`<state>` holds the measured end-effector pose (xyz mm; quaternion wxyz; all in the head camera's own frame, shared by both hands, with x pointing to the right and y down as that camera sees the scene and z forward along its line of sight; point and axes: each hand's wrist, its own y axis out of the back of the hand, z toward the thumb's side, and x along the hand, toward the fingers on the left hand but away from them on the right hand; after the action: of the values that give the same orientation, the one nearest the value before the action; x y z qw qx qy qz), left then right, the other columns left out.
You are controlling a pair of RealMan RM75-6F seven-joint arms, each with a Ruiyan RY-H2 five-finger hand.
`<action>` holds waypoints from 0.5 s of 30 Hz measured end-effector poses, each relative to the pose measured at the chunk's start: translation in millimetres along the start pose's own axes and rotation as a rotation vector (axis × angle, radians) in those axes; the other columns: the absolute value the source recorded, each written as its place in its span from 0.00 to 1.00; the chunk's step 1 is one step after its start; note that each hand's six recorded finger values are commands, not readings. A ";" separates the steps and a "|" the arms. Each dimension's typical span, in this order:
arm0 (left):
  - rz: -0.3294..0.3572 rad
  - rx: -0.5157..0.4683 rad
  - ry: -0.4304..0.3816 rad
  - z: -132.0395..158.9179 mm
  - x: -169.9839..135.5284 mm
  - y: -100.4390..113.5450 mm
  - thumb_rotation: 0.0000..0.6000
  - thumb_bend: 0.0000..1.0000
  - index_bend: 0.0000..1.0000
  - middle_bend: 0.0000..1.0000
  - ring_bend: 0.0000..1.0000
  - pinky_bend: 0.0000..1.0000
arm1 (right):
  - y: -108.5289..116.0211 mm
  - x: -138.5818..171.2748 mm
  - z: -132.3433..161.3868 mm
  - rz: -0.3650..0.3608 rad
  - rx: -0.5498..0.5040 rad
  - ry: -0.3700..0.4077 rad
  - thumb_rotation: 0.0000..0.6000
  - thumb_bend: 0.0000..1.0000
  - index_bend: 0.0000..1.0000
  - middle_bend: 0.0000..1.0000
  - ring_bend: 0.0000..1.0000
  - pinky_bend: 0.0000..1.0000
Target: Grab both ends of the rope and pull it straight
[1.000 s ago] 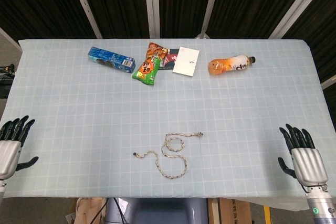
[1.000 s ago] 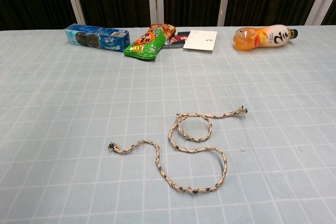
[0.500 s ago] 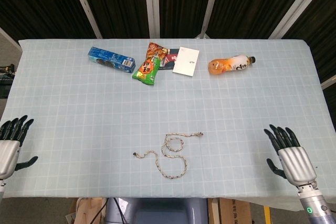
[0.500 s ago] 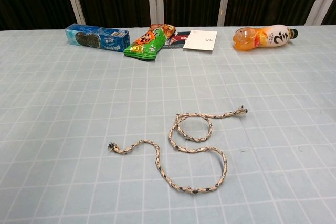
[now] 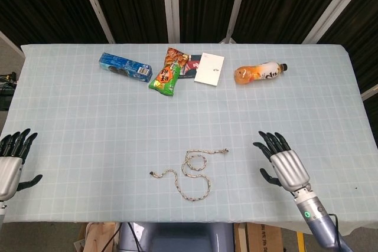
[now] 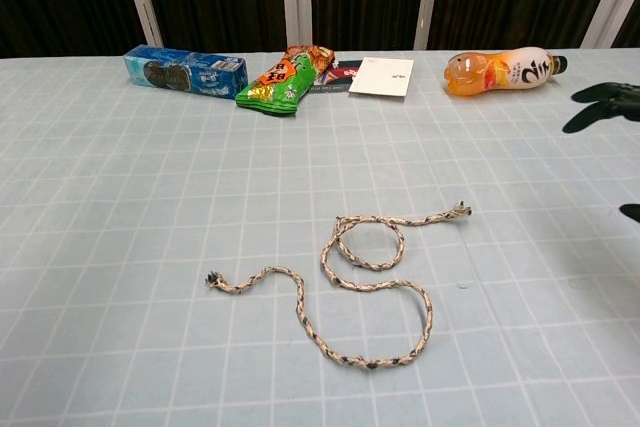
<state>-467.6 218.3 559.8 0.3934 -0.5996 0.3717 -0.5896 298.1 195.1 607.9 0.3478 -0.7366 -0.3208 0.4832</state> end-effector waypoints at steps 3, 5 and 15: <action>0.000 0.001 0.000 -0.1 0.3 -0.4 1.00 0.04 0.00 0.00 0.00 0.00 | -4.8 -16.9 9.9 0.007 -0.026 -0.003 1.00 0.38 0.34 0.09 0.00 0.00; -0.003 0.002 0.006 -1.1 0.8 -0.9 1.00 0.04 0.01 0.00 0.00 0.00 | -8.6 -29.3 19.0 0.014 -0.049 -0.004 1.00 0.38 0.36 0.09 0.00 0.00; -0.008 0.004 0.005 1.3 3.5 -2.0 1.00 0.04 0.01 0.00 0.00 0.00 | -39.5 -73.0 62.7 0.072 -0.054 0.026 1.00 0.38 0.40 0.11 0.00 0.00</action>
<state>-466.2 215.9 563.1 0.3914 -0.5989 0.3693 -0.5931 210.2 170.6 657.8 0.3143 -0.7629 -0.3027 0.4771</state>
